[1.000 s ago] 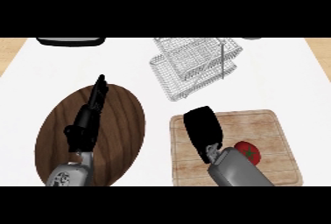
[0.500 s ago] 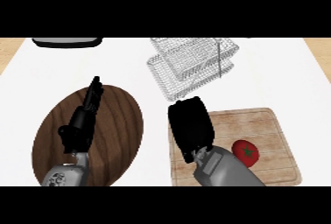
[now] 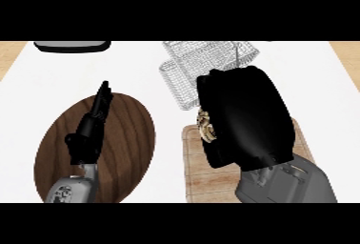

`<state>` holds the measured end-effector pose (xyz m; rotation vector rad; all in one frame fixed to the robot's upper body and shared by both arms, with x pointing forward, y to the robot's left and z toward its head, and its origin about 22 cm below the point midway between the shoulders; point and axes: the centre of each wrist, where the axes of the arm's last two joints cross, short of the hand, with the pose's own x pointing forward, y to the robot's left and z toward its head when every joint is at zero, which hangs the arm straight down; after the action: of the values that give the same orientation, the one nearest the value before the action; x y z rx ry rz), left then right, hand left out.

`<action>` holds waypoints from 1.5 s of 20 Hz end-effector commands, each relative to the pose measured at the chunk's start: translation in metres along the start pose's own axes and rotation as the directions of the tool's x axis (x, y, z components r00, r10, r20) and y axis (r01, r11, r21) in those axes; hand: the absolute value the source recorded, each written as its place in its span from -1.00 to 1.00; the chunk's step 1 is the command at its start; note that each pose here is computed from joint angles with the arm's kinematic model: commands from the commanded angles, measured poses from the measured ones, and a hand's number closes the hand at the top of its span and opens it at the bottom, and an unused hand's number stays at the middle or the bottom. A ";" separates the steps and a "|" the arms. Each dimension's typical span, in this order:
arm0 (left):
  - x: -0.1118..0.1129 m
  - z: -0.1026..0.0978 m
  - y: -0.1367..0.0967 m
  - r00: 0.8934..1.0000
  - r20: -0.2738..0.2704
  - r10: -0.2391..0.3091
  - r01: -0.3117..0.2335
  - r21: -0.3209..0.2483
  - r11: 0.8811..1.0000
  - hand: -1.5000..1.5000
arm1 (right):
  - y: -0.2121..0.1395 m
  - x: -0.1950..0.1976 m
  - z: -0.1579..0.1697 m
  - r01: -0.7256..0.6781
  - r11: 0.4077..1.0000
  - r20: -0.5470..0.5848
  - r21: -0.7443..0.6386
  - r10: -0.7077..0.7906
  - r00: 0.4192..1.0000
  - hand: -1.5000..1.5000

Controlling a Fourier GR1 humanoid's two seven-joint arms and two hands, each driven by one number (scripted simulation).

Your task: Pick the cupcake from the cutting board and place it in the tiered basket

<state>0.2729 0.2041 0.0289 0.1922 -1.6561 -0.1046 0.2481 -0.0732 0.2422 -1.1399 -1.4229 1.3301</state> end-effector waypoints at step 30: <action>0.002 -0.016 -0.002 1.000 0.001 0.014 -0.014 -0.013 1.000 0.00 | -0.043 -0.059 -0.156 0.129 0.988 -0.126 -0.080 -0.139 0.982 1.00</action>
<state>0.2796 0.1979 0.0374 0.1794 -1.6668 -0.1180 0.3894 -0.0800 0.3093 -1.1040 -1.4476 1.0863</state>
